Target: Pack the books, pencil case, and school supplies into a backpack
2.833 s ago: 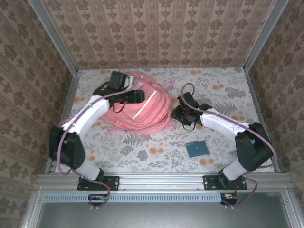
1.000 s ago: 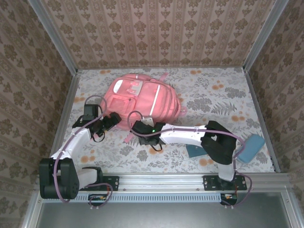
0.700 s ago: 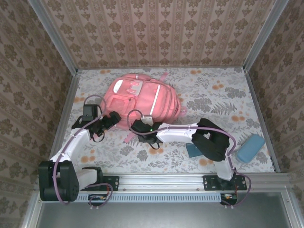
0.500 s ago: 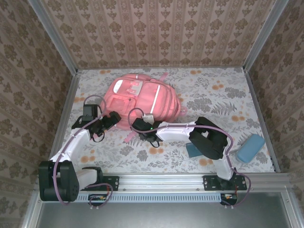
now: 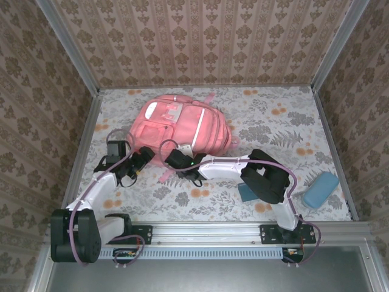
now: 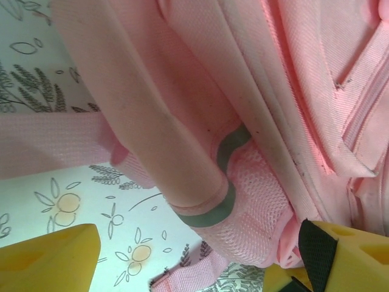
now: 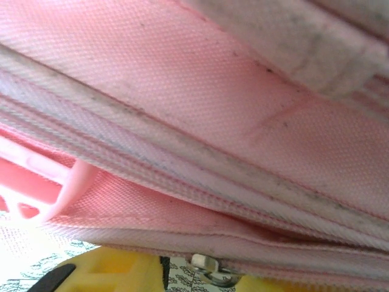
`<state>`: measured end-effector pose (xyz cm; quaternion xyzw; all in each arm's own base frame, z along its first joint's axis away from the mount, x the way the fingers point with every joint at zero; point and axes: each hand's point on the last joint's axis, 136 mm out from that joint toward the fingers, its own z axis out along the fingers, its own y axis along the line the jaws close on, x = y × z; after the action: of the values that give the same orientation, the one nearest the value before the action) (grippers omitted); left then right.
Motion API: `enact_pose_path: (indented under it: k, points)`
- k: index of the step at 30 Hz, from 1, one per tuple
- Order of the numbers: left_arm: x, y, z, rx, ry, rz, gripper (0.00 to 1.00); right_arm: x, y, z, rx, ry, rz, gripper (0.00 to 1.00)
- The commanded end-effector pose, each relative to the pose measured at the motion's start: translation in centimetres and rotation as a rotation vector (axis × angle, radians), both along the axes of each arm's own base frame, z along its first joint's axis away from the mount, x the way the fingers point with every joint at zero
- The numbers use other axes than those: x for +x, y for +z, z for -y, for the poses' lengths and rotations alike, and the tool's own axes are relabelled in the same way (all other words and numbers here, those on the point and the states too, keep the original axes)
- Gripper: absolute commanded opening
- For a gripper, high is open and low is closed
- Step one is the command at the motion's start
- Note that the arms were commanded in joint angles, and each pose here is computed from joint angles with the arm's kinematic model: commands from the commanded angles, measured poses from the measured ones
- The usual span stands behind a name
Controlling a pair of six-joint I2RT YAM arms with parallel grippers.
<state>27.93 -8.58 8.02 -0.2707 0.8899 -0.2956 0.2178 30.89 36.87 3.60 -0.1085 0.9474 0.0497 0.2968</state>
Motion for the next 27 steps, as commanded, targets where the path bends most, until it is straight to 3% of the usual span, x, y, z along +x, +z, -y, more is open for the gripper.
enact_pose_path:
  k: [1,14,27]
  points:
    - [0.5,0.6,1.0,-0.08,-0.002,0.03,0.83,1.4,1.5,-1.1,0.004,0.047,0.091,0.29]
    - [0.0,-0.6,2.8,-0.15,0.028,0.032,0.61,0.4,1.9,-0.8,0.028,0.08,0.093,0.06]
    - [2.1,-1.8,2.8,-0.108,0.044,0.044,0.4,-0.8,4.8,0.3,0.137,0.039,0.105,0.0]
